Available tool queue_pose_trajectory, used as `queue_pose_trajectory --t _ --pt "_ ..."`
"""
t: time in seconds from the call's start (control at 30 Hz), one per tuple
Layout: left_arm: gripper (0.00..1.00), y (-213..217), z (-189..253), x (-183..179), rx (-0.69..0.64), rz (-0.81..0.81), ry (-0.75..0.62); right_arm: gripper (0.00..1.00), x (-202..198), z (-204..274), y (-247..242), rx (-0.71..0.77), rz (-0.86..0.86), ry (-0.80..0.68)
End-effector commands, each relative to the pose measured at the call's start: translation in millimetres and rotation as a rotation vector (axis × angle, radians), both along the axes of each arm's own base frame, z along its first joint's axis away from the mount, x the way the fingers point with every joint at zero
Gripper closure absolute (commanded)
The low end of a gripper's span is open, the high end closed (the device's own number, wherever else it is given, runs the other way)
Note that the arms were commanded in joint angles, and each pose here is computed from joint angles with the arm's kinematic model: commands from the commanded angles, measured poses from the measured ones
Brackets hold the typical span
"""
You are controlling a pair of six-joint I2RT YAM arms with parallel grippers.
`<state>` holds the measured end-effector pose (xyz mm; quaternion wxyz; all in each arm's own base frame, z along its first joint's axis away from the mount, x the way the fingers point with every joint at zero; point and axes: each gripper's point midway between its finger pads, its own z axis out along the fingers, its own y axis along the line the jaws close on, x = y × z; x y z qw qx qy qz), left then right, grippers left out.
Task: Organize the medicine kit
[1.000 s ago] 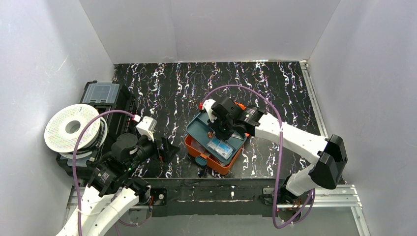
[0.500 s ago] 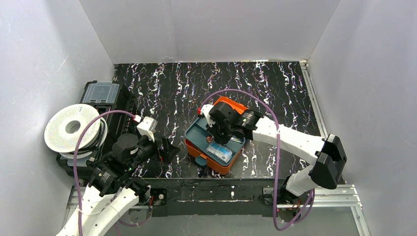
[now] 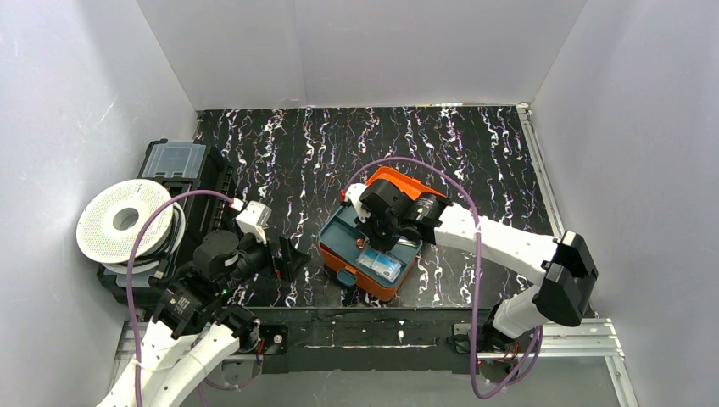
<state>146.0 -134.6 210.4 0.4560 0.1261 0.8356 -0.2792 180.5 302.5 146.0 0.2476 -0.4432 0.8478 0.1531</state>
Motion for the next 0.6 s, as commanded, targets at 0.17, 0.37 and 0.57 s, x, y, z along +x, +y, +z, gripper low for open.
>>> queue_pose_trajectory --t 0.17,0.37,0.57 --pt "0.02 -2.6 -1.6 -0.9 -0.002 -0.013 0.007 0.99 -7.3 -5.3 -4.5 0.002 0.008 -0.001" --pt "0.02 -3.4 -3.8 -0.3 0.003 -0.015 0.017 0.99 -9.6 -26.3 -9.7 -0.058 0.021 0.019" --pt "0.02 -4.8 -5.7 0.0 0.009 -0.02 0.029 0.99 -9.7 -40.0 -12.1 -0.095 0.016 0.035"
